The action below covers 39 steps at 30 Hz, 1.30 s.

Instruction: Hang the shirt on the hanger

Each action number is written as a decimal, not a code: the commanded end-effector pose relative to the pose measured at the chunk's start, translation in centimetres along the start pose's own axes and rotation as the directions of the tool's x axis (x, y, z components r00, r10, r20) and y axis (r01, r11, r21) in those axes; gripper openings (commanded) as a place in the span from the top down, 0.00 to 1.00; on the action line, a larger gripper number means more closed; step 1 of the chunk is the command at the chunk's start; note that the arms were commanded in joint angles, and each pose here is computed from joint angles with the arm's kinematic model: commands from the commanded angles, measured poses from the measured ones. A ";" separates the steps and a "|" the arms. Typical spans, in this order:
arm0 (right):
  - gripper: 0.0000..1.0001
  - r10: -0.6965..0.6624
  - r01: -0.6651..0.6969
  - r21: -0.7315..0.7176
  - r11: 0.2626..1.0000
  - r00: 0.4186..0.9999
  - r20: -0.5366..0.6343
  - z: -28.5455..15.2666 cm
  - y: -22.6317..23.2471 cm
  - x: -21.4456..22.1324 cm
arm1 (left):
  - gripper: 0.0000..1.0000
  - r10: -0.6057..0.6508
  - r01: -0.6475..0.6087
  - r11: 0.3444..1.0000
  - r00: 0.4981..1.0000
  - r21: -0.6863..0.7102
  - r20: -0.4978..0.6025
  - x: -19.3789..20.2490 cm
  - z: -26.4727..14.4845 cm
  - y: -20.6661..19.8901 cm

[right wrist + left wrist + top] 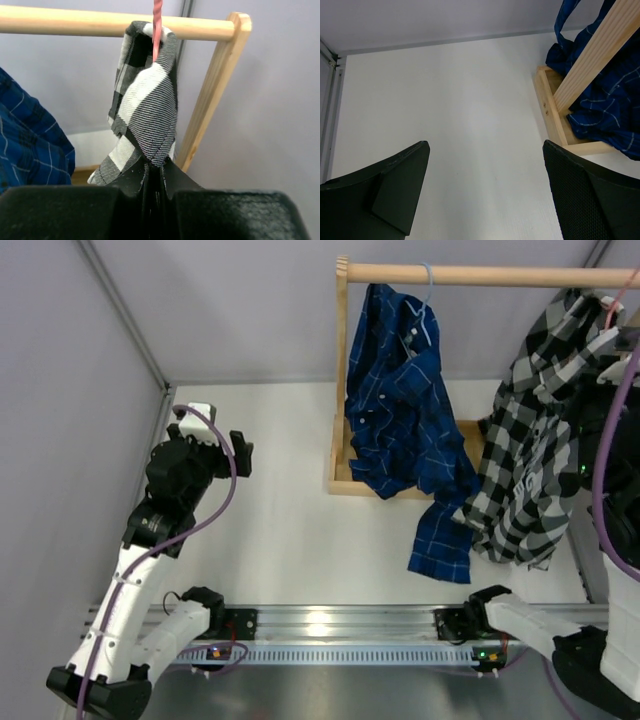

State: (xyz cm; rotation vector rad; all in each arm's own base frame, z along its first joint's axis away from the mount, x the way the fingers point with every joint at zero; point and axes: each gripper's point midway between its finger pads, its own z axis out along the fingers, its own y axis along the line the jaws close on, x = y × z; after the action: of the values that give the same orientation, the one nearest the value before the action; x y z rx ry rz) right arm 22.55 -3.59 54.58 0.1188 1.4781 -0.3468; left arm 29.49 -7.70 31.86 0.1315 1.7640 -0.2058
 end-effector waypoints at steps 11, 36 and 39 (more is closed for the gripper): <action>1.00 0.118 -0.120 -0.158 0.980 0.993 -0.024 8.7 2.1 2.6 | 0.02 0.003 -0.005 1.000 0.997 0.027 0.083 -2.0 -0.6 -0.2; 1.00 0.016 -0.031 -0.139 0.990 0.994 -0.108 9.6 1.1 7.7 | 0.02 0.006 -0.008 1.000 0.996 0.026 0.085 -1.6 -0.8 -0.1; 0.93 0.009 -0.015 -0.055 0.998 0.993 -0.119 9.0 -0.4 8.3 | 0.02 0.000 -0.003 0.999 0.997 0.040 0.079 -1.6 -0.6 -0.4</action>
State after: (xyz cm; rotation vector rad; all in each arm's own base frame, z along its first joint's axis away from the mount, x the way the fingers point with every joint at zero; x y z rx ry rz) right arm 33.04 -6.10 44.47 0.0516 1.7142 -0.1808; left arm 28.77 -7.56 32.33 0.1398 1.7332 -0.2209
